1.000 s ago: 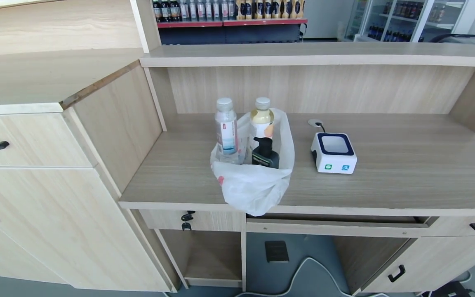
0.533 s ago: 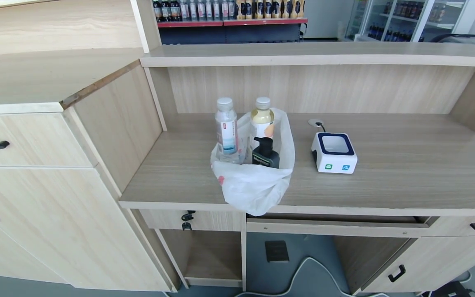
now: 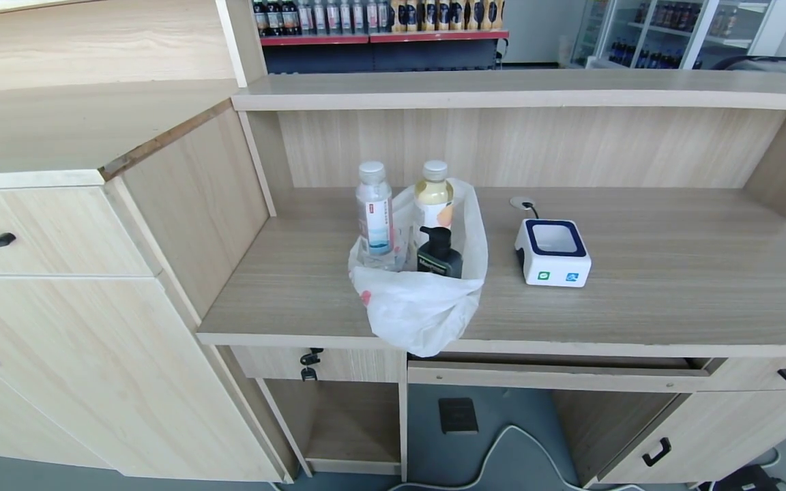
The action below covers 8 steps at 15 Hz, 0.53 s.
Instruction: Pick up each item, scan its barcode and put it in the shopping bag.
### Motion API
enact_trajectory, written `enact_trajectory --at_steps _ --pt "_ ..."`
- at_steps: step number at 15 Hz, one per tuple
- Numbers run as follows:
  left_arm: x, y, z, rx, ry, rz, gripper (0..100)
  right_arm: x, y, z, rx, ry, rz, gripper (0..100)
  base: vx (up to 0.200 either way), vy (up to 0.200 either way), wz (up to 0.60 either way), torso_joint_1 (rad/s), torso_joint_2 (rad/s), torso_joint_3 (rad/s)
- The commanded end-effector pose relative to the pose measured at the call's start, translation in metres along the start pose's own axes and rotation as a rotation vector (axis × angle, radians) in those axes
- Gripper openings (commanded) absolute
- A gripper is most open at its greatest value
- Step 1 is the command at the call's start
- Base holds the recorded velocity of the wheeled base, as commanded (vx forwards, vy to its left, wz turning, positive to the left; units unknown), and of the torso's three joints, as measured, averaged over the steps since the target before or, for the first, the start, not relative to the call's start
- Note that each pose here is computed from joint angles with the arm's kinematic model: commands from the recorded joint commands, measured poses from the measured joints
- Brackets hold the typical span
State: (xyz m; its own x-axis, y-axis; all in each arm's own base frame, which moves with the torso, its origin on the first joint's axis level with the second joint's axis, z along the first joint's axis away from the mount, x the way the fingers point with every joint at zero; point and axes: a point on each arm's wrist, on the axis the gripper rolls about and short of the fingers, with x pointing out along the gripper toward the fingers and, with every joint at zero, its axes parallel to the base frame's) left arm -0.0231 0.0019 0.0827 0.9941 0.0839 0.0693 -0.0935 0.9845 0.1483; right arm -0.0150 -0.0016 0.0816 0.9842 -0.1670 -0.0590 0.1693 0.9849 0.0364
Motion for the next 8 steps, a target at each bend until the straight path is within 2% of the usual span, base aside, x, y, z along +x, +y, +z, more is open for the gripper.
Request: enact_trajectory --at_steps 1,8 --pt "0.0000 0.0000 0.0000 0.000 -0.001 0.000 100 -0.0039 -0.0012 -0.0014 0.013 -0.046 0.050 100 0.000 0.000 0.00 0.000 0.00 0.000" --pt "0.0000 0.0000 0.0000 0.000 -0.001 0.000 100 -0.0076 -0.0024 -0.0071 0.064 -0.041 0.068 100 0.000 0.000 0.00 0.000 0.00 0.000"
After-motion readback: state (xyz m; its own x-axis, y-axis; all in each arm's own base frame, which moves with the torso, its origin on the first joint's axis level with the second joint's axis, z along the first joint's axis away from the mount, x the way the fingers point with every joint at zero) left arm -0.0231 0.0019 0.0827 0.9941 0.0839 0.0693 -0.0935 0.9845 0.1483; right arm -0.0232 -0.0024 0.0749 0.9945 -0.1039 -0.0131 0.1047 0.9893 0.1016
